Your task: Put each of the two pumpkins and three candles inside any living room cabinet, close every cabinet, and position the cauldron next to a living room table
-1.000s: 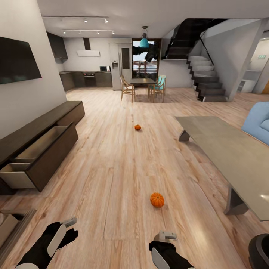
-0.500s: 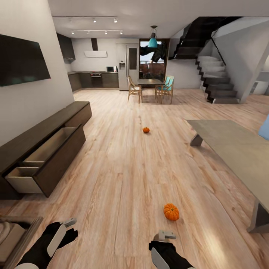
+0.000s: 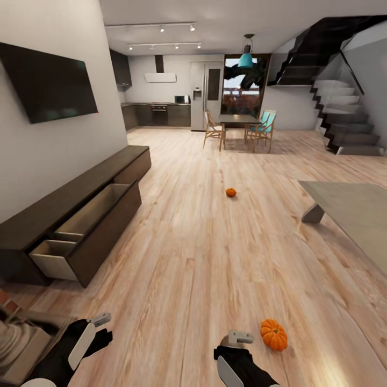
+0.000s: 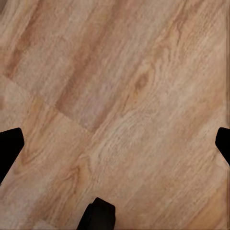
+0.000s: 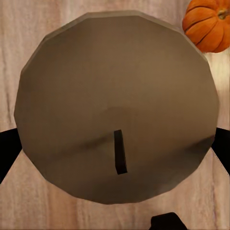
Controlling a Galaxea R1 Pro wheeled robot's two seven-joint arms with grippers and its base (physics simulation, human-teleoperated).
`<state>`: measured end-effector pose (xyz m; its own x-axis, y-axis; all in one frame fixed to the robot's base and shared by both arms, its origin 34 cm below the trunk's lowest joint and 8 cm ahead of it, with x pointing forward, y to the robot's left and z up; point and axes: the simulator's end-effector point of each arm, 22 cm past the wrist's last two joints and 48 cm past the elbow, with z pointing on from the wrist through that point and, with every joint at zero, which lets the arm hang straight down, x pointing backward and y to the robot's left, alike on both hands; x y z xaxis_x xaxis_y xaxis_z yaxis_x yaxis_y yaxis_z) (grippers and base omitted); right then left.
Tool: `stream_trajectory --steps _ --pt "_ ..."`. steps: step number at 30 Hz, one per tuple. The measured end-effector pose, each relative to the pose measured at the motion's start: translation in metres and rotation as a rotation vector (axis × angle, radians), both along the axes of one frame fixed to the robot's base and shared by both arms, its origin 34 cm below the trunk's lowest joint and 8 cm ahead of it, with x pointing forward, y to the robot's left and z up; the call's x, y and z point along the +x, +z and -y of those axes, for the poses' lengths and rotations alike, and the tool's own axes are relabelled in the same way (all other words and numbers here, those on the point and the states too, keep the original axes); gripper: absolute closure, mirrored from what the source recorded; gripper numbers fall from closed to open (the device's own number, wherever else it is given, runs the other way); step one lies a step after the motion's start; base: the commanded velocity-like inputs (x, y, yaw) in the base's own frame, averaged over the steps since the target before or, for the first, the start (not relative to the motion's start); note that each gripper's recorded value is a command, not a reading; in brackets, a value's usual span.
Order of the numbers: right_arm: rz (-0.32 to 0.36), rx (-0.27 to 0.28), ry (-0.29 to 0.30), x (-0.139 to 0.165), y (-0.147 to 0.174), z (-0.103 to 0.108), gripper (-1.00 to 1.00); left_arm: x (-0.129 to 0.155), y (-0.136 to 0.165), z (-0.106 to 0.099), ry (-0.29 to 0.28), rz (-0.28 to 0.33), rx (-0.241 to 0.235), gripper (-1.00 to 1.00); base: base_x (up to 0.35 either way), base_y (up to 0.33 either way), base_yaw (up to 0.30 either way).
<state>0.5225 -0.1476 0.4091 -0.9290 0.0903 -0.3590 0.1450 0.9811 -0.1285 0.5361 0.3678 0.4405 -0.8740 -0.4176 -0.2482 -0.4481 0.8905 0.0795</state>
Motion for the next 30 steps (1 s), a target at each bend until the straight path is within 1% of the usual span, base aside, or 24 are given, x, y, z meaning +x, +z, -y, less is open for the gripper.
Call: stream_trajectory --steps 7,14,22,30 --pt "0.0 0.001 -0.001 0.0 -0.0001 0.0 1.0 -0.0001 -0.0002 0.0 0.0 0.0 0.0 -1.0 0.324 0.088 0.0" --pt "-0.003 0.001 -0.002 -0.001 -0.0018 0.0 1.0 -0.0013 -0.002 0.0001 -0.001 -0.005 0.0 -1.0 0.324 0.117 -0.072" --pt "0.0 0.004 0.001 -0.0006 -0.0019 -0.001 1.0 -0.0014 -0.0022 0.0002 -0.001 -0.006 0.0 -1.0 0.324 0.133 -0.005" --pt "0.003 0.003 0.007 0.0003 -0.0015 -0.0014 1.0 -0.0013 -0.0023 0.0008 -0.003 -0.006 0.0 -1.0 0.324 0.077 0.0"
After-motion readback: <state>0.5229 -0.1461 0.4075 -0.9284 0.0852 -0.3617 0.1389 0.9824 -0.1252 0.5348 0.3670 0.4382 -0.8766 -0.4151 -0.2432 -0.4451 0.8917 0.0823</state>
